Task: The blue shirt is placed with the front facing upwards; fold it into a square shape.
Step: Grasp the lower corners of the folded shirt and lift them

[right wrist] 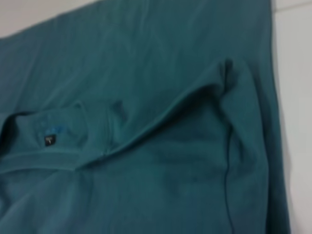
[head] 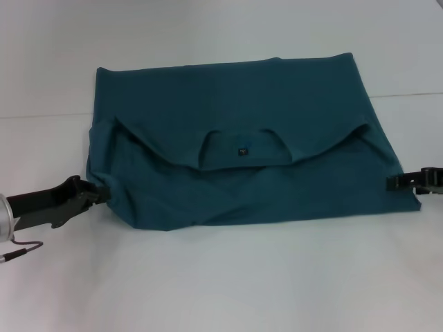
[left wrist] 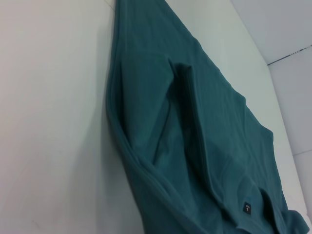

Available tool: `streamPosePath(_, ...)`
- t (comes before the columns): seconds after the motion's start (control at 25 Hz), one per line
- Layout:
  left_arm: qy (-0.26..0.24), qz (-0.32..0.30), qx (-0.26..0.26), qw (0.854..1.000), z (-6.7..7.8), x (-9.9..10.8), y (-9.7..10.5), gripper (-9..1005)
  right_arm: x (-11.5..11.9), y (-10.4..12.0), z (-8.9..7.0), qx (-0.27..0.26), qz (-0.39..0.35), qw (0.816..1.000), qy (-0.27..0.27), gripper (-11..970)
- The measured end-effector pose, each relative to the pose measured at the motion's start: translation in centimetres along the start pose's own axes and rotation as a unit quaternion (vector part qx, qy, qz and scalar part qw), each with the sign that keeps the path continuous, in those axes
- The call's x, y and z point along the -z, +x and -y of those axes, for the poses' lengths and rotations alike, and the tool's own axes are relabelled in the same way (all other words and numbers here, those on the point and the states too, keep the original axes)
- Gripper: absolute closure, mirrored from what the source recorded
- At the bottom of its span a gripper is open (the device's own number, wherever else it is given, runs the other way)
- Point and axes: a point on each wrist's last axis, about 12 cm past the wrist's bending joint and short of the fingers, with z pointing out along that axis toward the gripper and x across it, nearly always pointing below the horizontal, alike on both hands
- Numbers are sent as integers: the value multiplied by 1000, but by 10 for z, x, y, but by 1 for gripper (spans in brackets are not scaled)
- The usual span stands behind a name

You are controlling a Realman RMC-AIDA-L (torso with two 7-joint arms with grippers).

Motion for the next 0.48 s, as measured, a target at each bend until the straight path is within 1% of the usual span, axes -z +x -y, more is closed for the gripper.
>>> streamPosePath(0.16, 0, -1, 1, 1000, 0, -1, 1, 966, -9, 2, 0, -4, -2, 1000, 10, 264)
streamPosePath(0.48, -1, 0, 1, 1000, 0, -3, 3, 966, -24, 5, -11, 6, -7, 1000, 6, 268)
